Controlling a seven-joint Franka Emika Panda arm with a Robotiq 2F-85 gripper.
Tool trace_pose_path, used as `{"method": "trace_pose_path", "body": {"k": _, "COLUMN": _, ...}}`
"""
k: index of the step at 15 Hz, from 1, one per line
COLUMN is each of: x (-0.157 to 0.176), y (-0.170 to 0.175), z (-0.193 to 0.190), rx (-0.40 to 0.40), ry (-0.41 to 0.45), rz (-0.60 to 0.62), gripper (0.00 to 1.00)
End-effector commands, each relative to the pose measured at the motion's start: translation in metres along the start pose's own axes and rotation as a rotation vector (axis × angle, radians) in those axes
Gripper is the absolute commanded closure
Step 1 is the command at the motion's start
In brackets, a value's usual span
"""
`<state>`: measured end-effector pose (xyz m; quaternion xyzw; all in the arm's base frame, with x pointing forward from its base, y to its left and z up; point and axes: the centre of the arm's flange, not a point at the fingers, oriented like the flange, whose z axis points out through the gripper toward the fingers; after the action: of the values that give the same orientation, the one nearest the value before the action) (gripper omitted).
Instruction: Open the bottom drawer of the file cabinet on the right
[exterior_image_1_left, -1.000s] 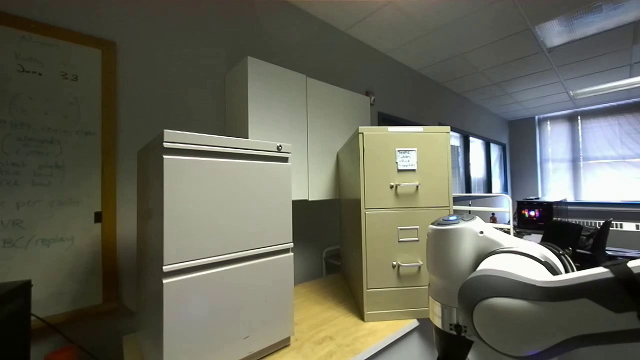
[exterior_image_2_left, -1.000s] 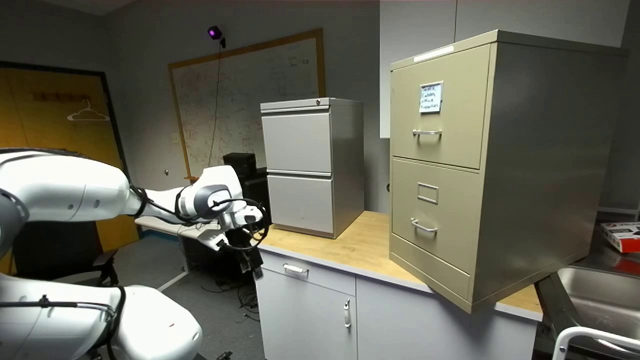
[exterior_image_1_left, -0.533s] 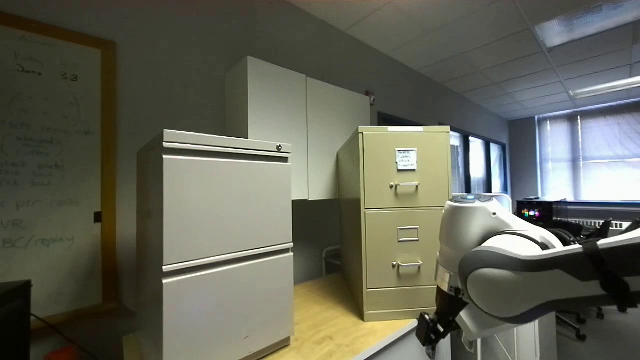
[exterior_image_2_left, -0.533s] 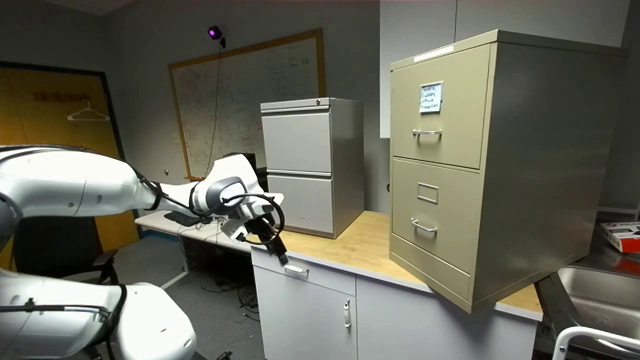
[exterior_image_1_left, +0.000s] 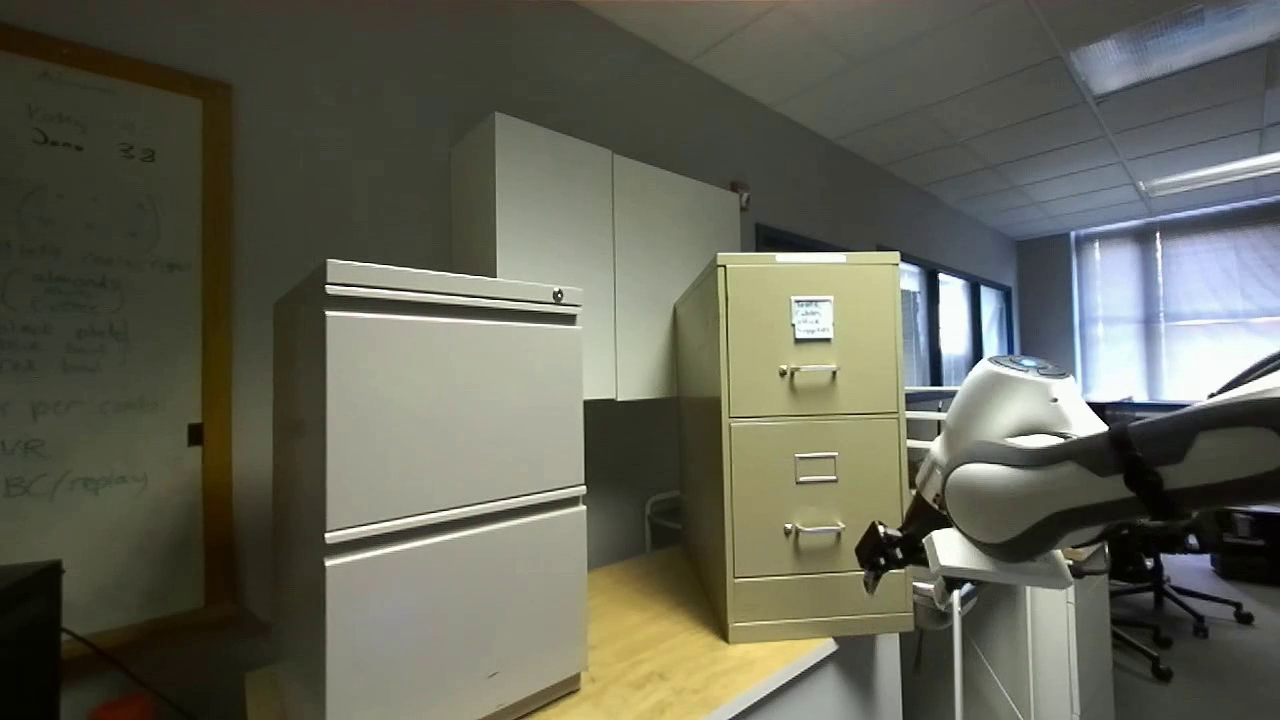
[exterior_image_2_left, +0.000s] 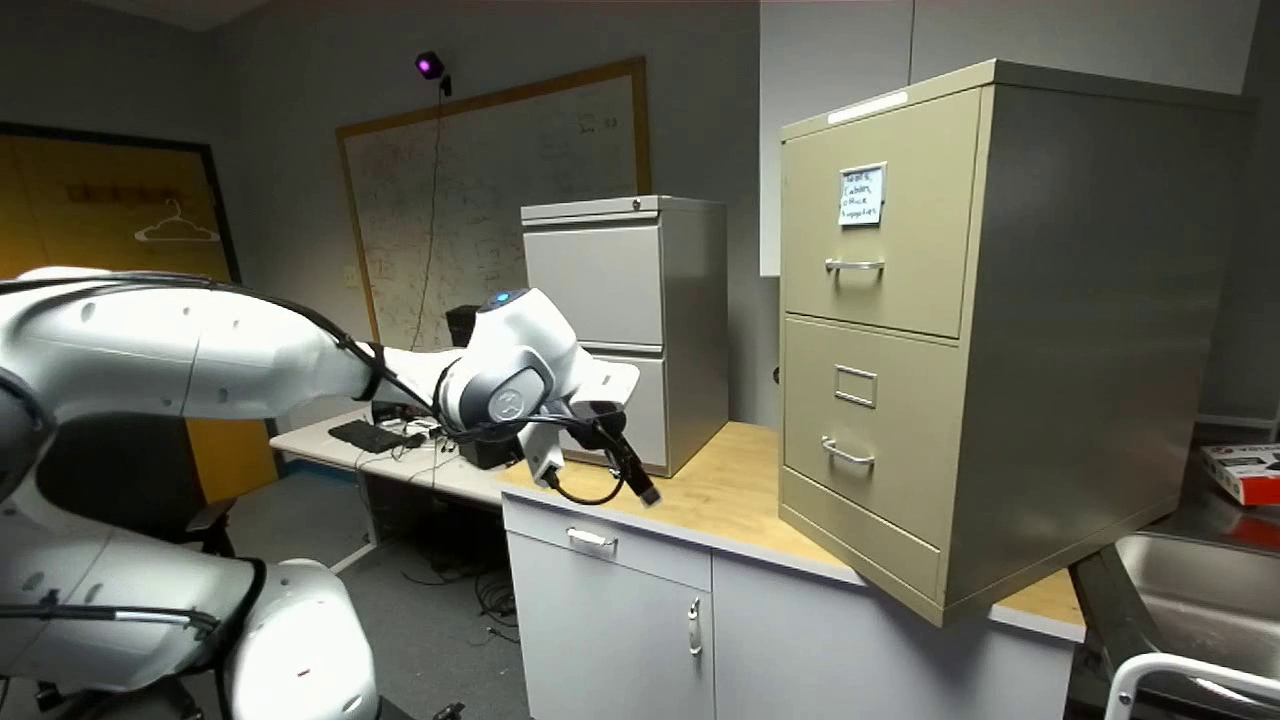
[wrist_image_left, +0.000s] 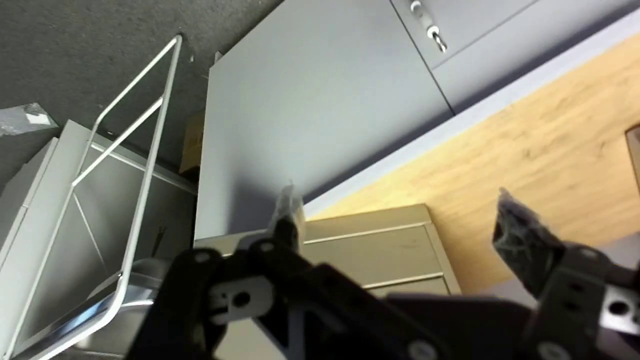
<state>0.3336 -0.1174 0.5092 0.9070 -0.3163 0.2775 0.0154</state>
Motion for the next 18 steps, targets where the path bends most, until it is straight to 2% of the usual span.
{"method": "trace_pose_path", "body": {"k": 1, "x": 0.064, "y": 0.019, "z": 0.007, "rx": 0.082, "ry": 0.043, "rz": 0.093, "gripper": 0.0}}
{"method": "trace_pose_path", "body": {"k": 11, "x": 0.218, "y": 0.076, "z": -0.014, "rx": 0.235, "ry": 0.112, "rz": 0.269, "gripper": 0.0}}
{"method": "trace_pose_path", "body": {"k": 18, "x": 0.285, "y": 0.079, "z": 0.021, "rx": 0.432, "ry": 0.129, "rz": 0.363, "gripper": 0.0}}
